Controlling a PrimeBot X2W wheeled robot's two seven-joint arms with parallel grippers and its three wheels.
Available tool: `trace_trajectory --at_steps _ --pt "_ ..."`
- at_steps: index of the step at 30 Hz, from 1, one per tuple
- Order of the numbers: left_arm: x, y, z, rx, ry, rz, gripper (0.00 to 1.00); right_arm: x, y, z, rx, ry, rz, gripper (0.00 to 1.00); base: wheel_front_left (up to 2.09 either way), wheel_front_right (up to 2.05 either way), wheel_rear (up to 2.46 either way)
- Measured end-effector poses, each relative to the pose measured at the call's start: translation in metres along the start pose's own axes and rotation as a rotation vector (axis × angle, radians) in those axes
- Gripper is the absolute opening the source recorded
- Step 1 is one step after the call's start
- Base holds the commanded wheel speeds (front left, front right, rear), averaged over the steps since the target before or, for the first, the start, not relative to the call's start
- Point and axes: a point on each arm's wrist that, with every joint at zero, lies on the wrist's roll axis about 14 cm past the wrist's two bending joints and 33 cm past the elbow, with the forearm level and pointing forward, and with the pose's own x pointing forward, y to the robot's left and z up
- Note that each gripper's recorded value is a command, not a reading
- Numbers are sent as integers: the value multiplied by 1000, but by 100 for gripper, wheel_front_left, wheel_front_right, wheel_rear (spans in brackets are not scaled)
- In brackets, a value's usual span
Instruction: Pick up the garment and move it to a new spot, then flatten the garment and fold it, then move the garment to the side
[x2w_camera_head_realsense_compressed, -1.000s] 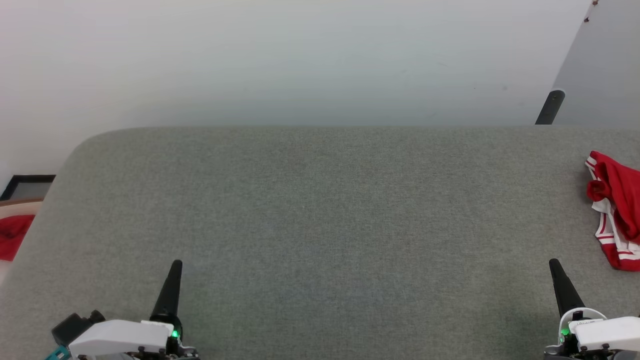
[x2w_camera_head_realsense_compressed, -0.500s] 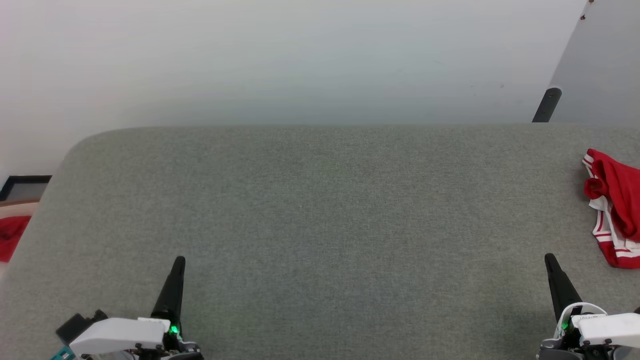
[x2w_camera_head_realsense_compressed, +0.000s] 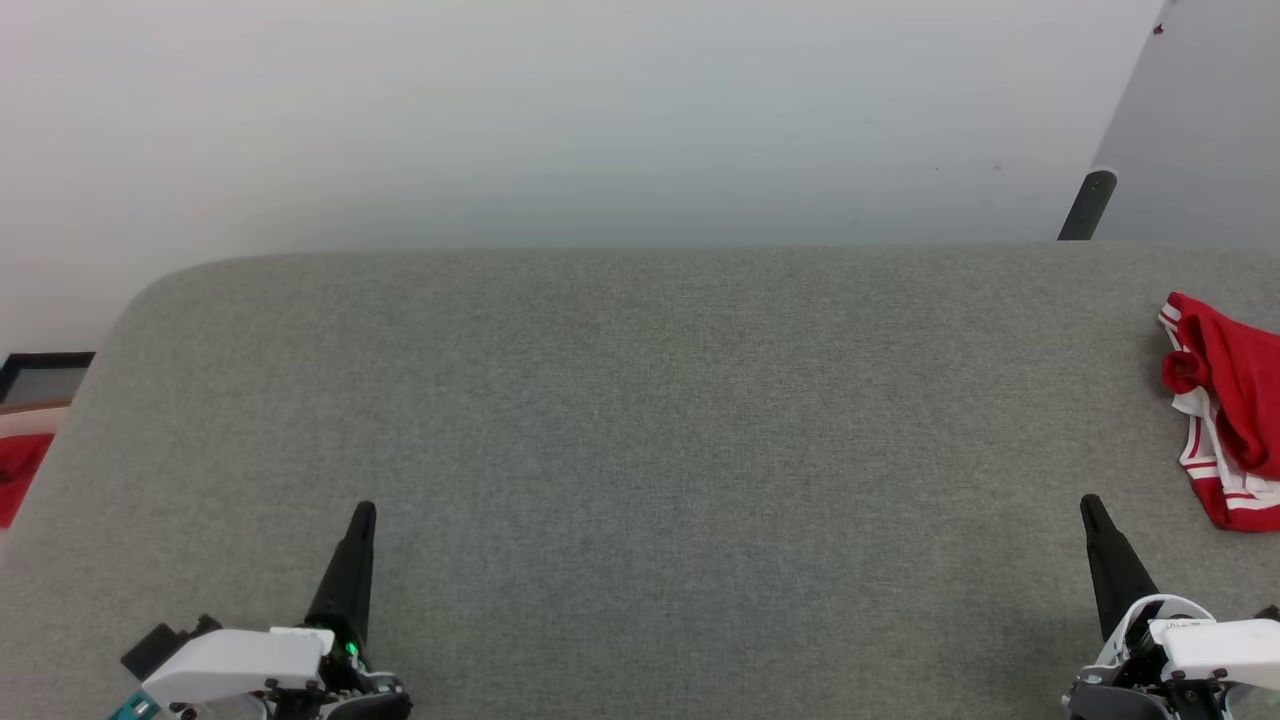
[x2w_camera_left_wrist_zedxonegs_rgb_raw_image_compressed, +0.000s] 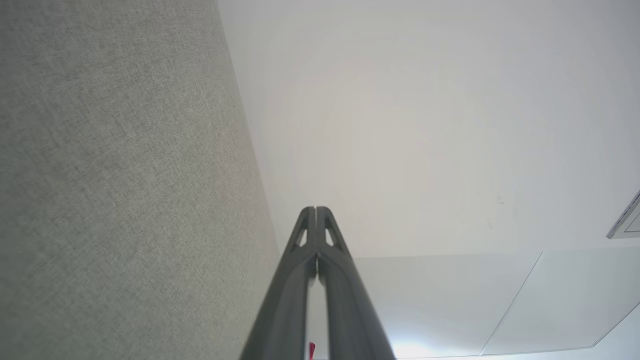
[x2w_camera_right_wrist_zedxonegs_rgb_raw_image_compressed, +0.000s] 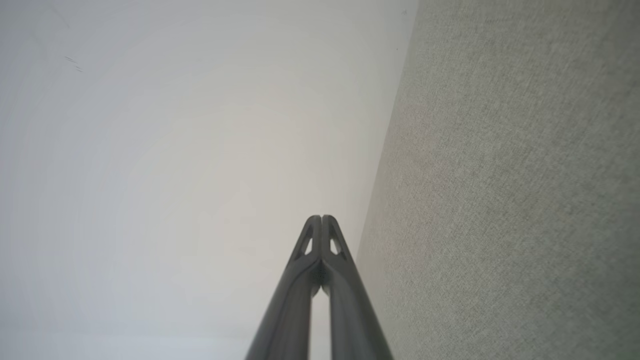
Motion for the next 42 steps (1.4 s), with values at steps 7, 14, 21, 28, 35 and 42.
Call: trace_trajectory --at_steps 7,14,21,28,35,42 --pt "2 -2 -3 -41 9 -7 0 1 2 -1 51 2 9 0 0 0 0" --pt "3 -2 -4 -64 11 -9 0 3 6 -1 72 2 21 0 0 0 0" --pt "3 -2 -4 -64 10 -10 0 3 6 -1 72 1 21 0 0 0 0" --pt "3 -2 -4 -64 10 -10 0 3 6 -1 72 1 21 0 0 0 0" --pt "3 -2 -4 -64 10 -10 0 3 6 -1 72 1 21 0 0 0 0" --pt "3 -2 -4 -64 10 -10 0 3 6 -1 72 1 21 0 0 0 0"
